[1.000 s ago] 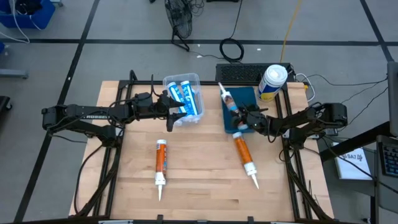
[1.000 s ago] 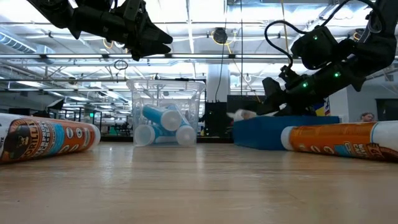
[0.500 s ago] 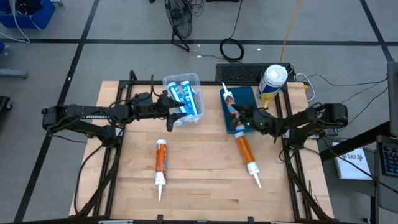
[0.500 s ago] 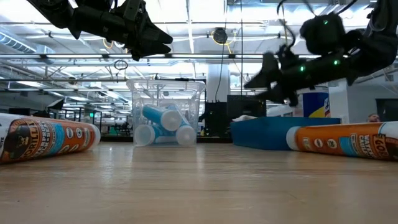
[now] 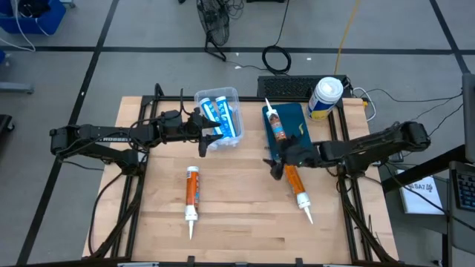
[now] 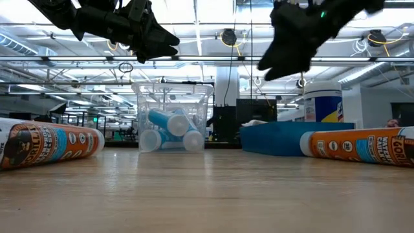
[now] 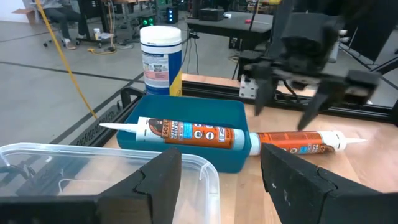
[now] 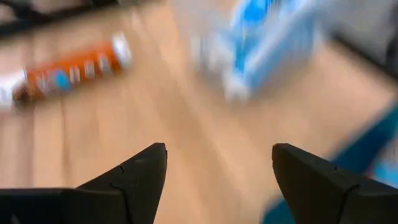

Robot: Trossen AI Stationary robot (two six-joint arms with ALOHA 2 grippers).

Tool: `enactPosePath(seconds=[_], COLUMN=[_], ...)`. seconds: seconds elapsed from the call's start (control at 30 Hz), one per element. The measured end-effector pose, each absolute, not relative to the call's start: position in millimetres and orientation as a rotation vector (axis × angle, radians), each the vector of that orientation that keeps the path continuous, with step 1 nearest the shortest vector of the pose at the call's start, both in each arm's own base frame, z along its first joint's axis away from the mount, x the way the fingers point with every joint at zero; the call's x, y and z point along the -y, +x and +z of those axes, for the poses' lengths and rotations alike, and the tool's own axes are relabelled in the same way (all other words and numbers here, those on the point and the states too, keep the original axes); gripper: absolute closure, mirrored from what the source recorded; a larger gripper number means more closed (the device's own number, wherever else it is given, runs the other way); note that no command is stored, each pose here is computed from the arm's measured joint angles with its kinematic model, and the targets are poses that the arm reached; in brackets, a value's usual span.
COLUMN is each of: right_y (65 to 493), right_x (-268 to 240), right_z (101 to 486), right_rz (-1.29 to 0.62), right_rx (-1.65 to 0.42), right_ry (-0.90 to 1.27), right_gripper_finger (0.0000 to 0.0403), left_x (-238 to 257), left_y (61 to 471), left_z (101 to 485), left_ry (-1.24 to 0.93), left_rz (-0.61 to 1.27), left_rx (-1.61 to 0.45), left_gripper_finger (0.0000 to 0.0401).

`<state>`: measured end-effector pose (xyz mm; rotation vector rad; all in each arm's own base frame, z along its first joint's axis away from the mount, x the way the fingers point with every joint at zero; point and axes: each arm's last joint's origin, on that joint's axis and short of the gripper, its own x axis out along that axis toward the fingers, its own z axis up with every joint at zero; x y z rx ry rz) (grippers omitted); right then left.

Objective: Pick & place silicon tubes, Sealant and Lysol wipes
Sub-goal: Put the right orange sealant into the blue bin

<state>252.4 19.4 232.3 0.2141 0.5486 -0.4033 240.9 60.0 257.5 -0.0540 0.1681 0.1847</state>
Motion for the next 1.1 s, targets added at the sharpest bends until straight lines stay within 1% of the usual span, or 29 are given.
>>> enactPosePath(seconds=[0.17, 0.33, 0.5, 0.7, 0.93, 1.1], right_y=[240, 218, 199, 196, 209, 217], right_x=[-44, -60, -68, -72, -79, -84], right_z=[251, 244, 221, 196, 172, 142], right_rz=[-0.505, -0.644, -0.773, -0.764, -0.740, -0.759], right_rx=[-0.849, -1.069, -1.168, -1.238, -1.265, -1.415], right_ry=[0.461, 0.646, 0.742, 0.821, 0.846, 0.811], right_gripper_finger=[0.0133, 0.0133, 0.0133, 0.0133, 0.0133, 0.0133], left_x=[-60, -60, -60, -60, -60, -60], left_y=[241, 241, 241, 241, 241, 241], left_z=[257, 257, 257, 258, 257, 258], left_ry=[-0.054, -0.054, -0.054, -0.054, -0.054, -0.054], left_rz=[0.184, 0.185, 0.184, 0.184, 0.185, 0.185], left_rx=[-0.168, -0.168, -0.168, -0.168, -0.168, -0.168], left_gripper_finger=[0.0182, 0.0183, 0.0182, 0.0183, 0.0182, 0.0183])
